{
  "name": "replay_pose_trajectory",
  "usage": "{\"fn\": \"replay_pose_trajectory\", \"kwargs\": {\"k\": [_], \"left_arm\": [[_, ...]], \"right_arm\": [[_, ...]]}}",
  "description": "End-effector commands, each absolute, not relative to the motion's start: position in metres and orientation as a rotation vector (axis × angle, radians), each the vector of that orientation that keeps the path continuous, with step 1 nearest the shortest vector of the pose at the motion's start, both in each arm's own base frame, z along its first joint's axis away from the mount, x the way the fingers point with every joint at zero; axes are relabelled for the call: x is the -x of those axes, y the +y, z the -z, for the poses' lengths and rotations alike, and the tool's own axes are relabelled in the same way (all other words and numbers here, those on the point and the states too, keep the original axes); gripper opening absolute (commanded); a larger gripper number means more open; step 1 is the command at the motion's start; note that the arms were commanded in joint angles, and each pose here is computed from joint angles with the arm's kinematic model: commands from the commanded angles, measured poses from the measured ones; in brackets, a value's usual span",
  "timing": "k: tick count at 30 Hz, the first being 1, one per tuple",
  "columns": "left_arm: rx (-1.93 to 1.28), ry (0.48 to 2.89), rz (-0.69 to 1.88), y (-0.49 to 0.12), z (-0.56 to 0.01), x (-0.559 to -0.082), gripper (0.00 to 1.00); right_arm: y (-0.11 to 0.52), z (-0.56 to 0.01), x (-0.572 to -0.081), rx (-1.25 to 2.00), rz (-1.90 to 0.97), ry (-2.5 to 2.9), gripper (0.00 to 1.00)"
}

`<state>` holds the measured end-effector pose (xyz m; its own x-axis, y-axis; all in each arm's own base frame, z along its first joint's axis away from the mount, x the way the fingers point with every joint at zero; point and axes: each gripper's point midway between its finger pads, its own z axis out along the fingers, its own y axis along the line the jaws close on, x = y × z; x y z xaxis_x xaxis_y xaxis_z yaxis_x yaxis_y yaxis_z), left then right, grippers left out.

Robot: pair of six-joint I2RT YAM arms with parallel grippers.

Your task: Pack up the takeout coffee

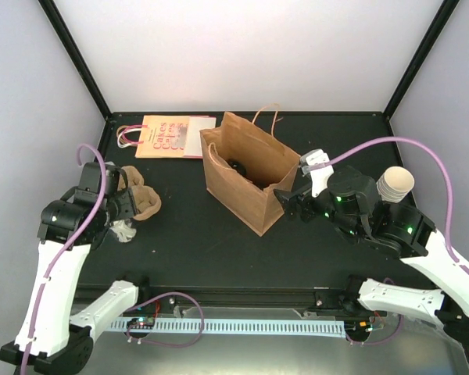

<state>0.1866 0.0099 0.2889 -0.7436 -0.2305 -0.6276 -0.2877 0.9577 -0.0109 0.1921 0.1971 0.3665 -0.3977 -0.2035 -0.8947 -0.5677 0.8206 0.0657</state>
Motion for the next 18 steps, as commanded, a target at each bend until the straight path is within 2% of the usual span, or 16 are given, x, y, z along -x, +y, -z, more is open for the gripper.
{"fn": "replay_pose_trajectory", "kwargs": {"k": [1, 6, 18], "left_arm": [[0.445, 2.408, -0.212, 0.029, -0.282, -0.192, 0.62], [0.395, 2.434, -0.215, 0.031, -0.269, -0.216, 0.52], [0.471, 2.474, -0.277, 0.051, -0.248, -0.249, 0.55]], "right_arm": [[0.203, -0.370, -0.188, 0.604, -0.494, 1.951, 0.98], [0.204, -0.369, -0.188, 0.613, -0.491, 1.955, 0.98], [0.202, -0.366, -0.188, 0.626, -0.471, 1.964, 0.98]]}}
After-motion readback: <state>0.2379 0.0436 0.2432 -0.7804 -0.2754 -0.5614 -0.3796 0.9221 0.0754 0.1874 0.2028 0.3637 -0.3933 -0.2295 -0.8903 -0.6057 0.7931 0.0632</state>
